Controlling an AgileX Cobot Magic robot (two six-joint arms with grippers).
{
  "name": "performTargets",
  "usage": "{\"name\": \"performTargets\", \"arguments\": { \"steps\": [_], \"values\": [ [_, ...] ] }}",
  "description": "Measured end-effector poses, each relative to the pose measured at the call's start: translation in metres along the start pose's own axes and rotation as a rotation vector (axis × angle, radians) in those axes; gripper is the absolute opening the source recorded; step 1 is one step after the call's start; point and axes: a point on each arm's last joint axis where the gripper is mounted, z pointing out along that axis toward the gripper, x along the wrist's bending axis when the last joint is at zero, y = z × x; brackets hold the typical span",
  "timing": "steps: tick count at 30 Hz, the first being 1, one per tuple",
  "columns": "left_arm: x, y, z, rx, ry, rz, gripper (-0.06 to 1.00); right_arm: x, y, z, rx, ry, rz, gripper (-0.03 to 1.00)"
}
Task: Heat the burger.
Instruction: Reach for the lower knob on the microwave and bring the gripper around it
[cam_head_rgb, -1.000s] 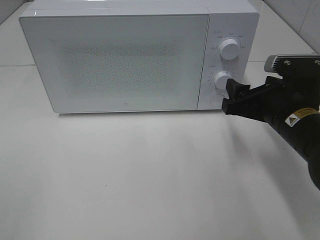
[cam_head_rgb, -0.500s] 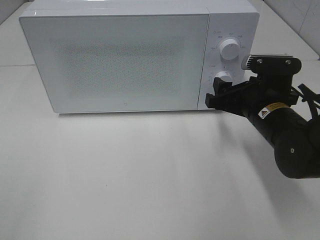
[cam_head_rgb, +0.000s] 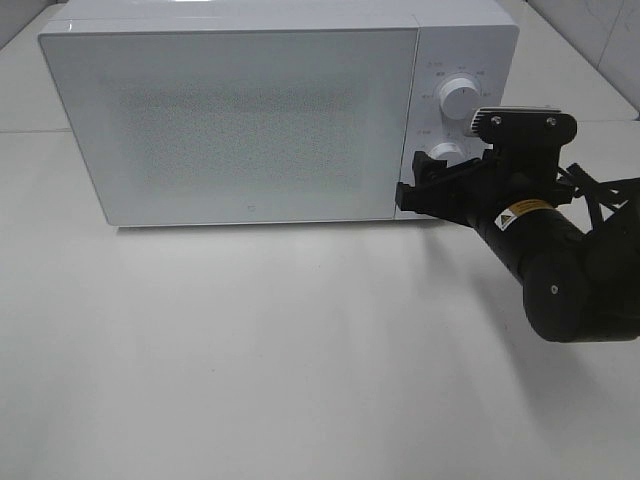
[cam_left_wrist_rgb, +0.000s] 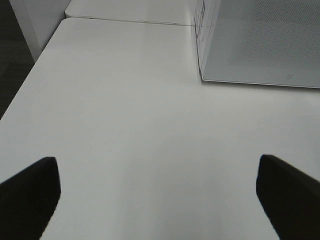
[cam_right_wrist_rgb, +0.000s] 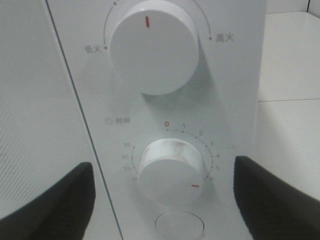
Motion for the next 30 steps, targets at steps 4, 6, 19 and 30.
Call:
{"name": "performTargets", "arguments": {
  "steps": [4,6,19,30],
  "values": [
    [0.0,0.0,0.0,0.0,0.0,0.0,0.99,0.001,-0.001,0.004,-0.001,0.0,-0.004,0.76],
    [0.0,0.0,0.0,0.0,0.0,0.0,0.99,0.002,-0.001,0.006,-0.004,0.0,-0.022,0.76],
    [0.0,0.0,0.0,0.0,0.0,0.0,0.99,0.004,0.0,0.017,-0.02,-0.021,-0.058,0.76],
    [0.0,0.0,0.0,0.0,0.0,0.0,0.99,0.002,-0.008,0.019,0.001,-0.042,-0.055,0.76]
  ]
}}
